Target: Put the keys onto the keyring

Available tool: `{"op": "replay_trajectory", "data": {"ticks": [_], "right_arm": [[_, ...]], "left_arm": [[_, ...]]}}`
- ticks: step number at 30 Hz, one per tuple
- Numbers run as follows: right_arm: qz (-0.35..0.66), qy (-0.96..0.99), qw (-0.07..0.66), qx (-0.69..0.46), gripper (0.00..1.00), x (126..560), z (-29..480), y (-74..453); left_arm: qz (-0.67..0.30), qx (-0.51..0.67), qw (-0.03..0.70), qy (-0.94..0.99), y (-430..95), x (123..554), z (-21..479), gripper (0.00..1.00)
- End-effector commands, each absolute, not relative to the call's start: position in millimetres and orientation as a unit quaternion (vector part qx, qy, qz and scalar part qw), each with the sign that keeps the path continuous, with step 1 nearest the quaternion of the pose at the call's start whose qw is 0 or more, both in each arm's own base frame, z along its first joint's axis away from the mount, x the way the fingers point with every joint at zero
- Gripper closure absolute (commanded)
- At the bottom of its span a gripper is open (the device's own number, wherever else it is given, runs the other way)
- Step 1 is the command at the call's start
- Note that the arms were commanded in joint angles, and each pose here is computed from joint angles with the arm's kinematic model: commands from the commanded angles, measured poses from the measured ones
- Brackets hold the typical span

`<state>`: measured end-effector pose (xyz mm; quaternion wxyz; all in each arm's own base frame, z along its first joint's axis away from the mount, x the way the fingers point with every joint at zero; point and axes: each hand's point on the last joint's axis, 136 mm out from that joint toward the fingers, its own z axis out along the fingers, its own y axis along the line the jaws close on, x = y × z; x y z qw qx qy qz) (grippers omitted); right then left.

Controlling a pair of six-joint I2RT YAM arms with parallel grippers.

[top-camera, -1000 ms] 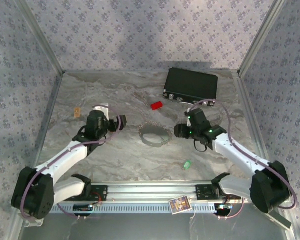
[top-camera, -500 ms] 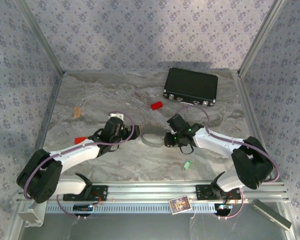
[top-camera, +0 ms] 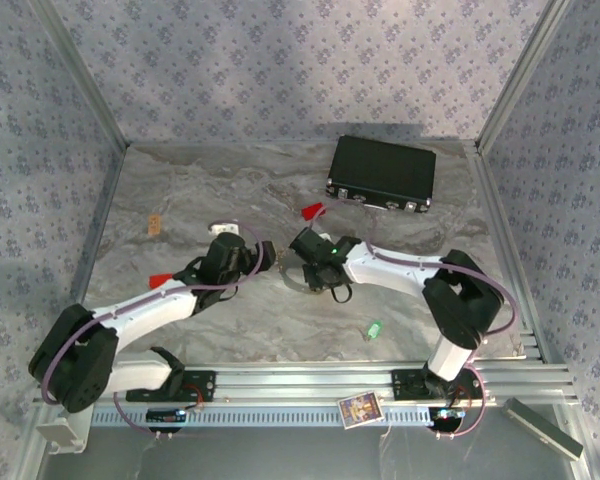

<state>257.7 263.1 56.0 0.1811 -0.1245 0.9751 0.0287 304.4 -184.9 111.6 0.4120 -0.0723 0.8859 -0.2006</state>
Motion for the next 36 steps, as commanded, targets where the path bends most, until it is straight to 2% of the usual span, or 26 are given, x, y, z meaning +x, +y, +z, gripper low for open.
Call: {"op": "replay_trajectory", "data": {"ticks": [1,21,36], "right_arm": [[-0.039,0.978,0.173,-0.114,0.69,256.0,52.4,247.0],[-0.079,0.98,0.14,-0.117,0.72,254.8,34.2,250.8],[-0.121,0.974,0.145,-0.125,0.77,254.5,37.6,240.5]], "left_arm": [[-0.195,-0.102,0.426,0.877,-174.3,302.7,118.5,0.0],[-0.188,-0.106,0.435,0.874,-167.3,300.3,121.9,0.0],[-0.186,-0.113,0.44,0.871,-164.0,299.8,123.8,0.0]]}}
